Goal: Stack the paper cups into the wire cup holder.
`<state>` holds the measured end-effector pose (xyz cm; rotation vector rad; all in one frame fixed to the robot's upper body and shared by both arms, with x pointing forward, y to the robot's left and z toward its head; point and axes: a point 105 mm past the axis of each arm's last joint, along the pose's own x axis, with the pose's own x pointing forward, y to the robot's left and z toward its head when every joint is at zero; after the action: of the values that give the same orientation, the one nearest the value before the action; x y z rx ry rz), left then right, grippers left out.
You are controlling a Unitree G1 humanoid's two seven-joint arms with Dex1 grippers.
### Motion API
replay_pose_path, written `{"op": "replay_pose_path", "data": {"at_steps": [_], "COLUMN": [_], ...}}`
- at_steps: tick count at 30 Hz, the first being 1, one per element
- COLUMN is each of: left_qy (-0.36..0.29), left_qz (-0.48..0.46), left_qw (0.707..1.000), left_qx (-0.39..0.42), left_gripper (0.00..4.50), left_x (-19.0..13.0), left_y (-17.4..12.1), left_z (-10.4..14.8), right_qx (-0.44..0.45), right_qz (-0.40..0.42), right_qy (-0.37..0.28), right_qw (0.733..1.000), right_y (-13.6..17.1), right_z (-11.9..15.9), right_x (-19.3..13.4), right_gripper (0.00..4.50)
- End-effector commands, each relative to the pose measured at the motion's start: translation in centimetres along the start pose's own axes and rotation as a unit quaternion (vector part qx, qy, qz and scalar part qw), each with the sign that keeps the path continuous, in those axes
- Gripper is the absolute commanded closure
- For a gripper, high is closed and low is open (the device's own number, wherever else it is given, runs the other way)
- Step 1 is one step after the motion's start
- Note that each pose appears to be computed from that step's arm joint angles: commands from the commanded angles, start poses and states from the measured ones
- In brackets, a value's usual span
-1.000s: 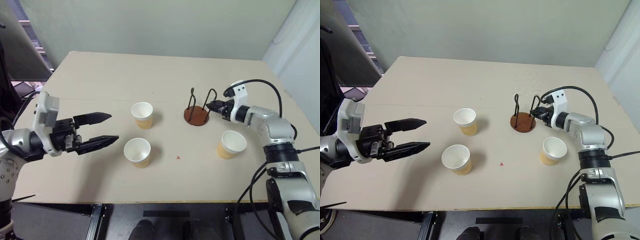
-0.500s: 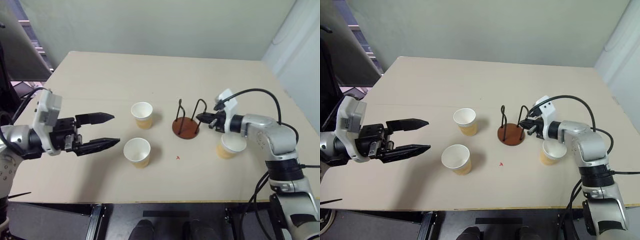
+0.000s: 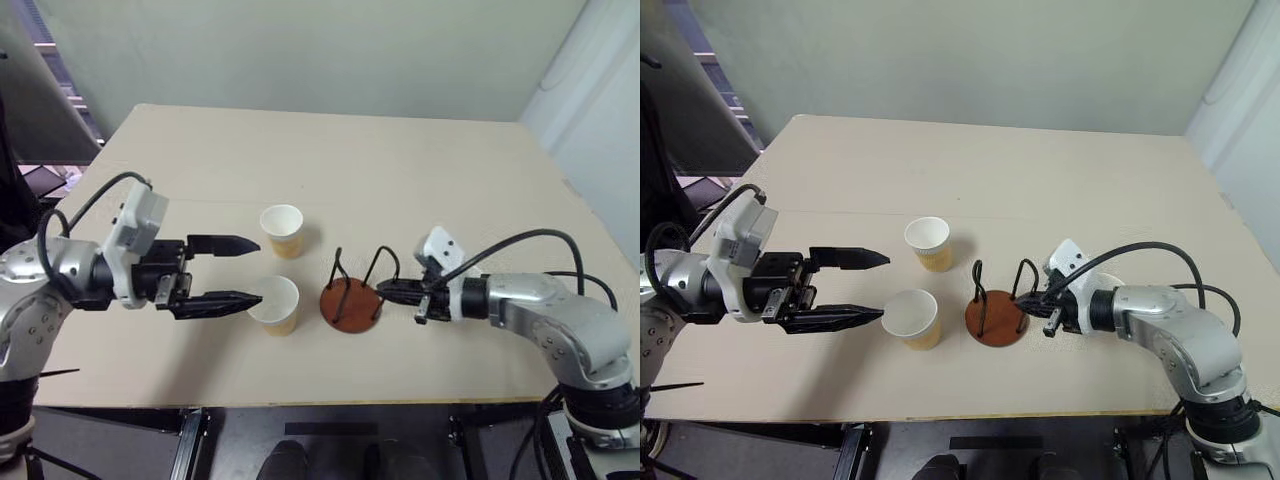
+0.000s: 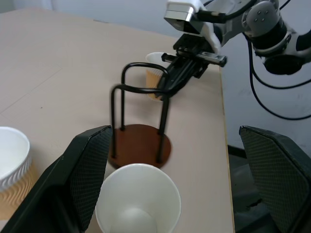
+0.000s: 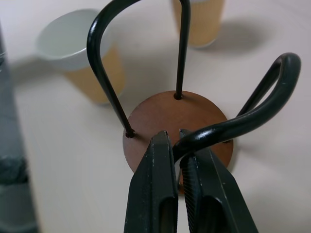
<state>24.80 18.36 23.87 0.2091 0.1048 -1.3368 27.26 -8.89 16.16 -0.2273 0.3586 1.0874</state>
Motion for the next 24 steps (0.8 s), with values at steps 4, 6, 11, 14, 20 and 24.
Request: {"op": "replay_pose_path", "data": {"at_steps": [4,6,11,14,20,24], "left_qy": [0.006,0.011,0.016,0.016,0.016,0.016], "left_qz": [-0.022,-0.029,-0.035,-0.035,-0.032,-0.031], "left_qw": [1.0,0.999,0.999,0.999,0.999,0.999], "left_qx": [0.014,0.014,0.017,0.018,0.021,0.022], "left_gripper": [0.0,0.0,0.0,0.0,0.0,0.0], "left_x": [0.5,0.6,0.8,0.8,0.7,0.7], "left_y": [-0.4,-0.6,-0.7,-0.7,-0.8,-0.9], "left_z": [0.7,0.6,0.5,0.5,0.4,0.5], "right_qx": [-0.027,-0.036,-0.058,-0.072,-0.088,-0.096], "right_qz": [0.025,0.021,0.02,0.019,0.026,0.036], "right_qy": [0.019,0.025,0.031,0.033,0.031,0.028], "right_qw": [0.999,0.999,0.998,0.997,0.995,0.994], "right_y": [1.5,1.4,1.3,1.2,1.0,1.2], "right_z": [-0.5,-0.8,-0.8,-0.7,-0.1,0.4], "right_x": [-0.3,-0.3,-0.1,0.0,0.2,0.0], "right_gripper": [4.42,4.42,4.42,4.42,3.73,2.36]}}
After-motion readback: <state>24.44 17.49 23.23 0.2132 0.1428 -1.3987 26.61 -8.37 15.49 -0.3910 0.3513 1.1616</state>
